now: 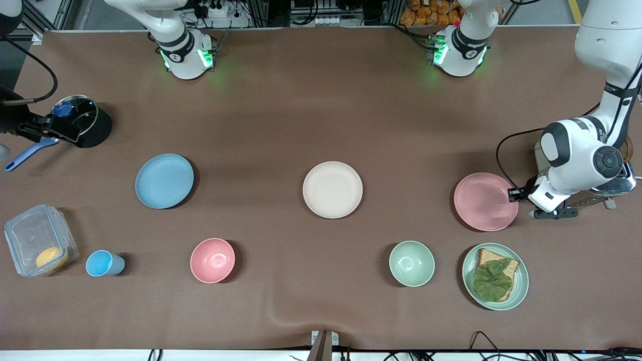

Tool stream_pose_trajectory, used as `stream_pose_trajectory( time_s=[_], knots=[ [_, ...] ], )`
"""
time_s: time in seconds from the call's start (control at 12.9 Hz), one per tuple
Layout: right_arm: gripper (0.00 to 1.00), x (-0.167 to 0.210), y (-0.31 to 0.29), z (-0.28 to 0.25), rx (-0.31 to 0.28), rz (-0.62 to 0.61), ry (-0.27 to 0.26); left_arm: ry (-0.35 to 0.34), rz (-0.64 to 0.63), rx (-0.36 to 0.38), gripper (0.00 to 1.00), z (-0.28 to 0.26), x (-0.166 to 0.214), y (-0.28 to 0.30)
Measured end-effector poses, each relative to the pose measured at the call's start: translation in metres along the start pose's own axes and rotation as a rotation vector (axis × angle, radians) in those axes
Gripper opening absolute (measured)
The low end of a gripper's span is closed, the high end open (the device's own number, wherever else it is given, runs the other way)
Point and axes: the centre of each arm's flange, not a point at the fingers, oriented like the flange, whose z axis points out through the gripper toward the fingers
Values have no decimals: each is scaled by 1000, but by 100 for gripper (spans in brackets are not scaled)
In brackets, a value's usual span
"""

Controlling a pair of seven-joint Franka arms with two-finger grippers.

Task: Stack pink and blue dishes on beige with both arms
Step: 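Reach the left gripper to the pink plate rim and grasp it, then carry the pink plate with the left gripper onto the beige plate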

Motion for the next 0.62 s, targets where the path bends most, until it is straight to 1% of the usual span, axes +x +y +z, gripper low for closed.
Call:
stream_pose_trajectory(
  time_s=[0.15,0.23,0.39,0.62],
  knots=[
    [100,3,9,7,-1,16,-13,3,16,-28,5,-28,7,34],
    [100,5,13,10,-2,23,-20,-6,33,-46,5,-45,11,57],
    [100,10,16,20,-4,29,-39,-25,12,-102,5,-76,18,110],
    [100,20,30,47,-6,19,-90,-32,-33,-153,5,-102,16,204]
  ],
)
